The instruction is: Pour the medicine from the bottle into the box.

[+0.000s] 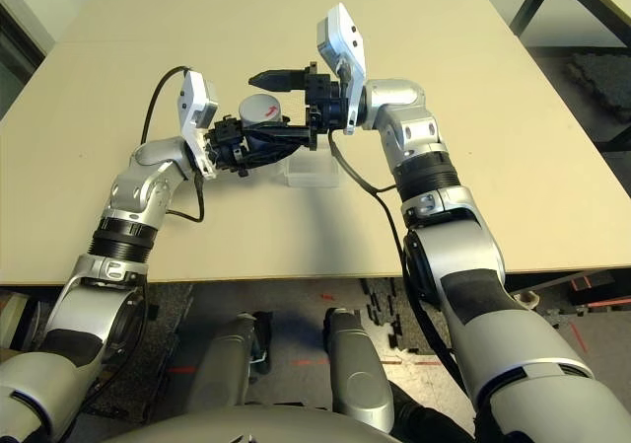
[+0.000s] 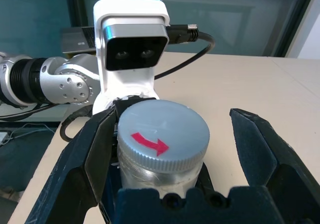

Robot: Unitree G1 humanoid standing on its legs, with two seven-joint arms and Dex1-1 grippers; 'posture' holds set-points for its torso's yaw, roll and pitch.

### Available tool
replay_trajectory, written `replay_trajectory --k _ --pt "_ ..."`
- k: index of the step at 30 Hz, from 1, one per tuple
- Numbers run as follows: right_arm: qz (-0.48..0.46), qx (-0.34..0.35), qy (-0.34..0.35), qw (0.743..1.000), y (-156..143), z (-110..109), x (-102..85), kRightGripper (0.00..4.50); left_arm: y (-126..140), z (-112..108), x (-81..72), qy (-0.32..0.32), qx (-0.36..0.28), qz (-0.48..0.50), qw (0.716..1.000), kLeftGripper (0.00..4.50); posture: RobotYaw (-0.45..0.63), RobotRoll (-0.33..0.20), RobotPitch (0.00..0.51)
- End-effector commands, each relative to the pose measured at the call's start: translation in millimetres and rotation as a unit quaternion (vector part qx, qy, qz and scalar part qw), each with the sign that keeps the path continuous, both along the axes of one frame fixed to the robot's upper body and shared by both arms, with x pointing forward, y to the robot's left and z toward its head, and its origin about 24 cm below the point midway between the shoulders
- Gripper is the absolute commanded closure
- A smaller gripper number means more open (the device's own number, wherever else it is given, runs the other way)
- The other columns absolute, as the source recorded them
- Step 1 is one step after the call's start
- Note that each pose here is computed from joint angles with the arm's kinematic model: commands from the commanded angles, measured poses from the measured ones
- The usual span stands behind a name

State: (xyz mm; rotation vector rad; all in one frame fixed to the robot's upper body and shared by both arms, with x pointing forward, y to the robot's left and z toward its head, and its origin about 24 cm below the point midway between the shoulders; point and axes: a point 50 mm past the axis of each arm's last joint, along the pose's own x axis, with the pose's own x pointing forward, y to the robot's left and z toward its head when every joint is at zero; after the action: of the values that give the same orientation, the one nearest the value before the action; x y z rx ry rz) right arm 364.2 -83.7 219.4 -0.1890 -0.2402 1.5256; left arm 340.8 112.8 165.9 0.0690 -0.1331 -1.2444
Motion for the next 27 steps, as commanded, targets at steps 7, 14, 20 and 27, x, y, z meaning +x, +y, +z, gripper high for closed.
replay_trajectory --k 7,14,20,27 --pt "-0.021 0.009 -0.001 1.0 1 4 3.9 0.0 -3 -1 -2.6 -0.002 0.01 -0.008 1.0 1.92 -0.14 0.0 0.176" --pt "-0.048 0.007 0.009 0.999 -6 4 8.5 0.0 -2 -2 -3.1 -0.002 0.01 -0.007 1.0 1.92 -0.14 0.0 0.175" --pt "-0.067 0.009 0.015 0.998 -14 5 11.7 0.0 -3 -3 -3.4 0.0 0.008 -0.006 1.0 1.92 -0.14 0.0 0.175" --pt "-0.092 0.006 0.021 0.996 -25 7 14.7 0.0 -4 -5 -3.4 0.001 0.006 -0.004 1.0 1.92 -0.14 0.0 0.177"
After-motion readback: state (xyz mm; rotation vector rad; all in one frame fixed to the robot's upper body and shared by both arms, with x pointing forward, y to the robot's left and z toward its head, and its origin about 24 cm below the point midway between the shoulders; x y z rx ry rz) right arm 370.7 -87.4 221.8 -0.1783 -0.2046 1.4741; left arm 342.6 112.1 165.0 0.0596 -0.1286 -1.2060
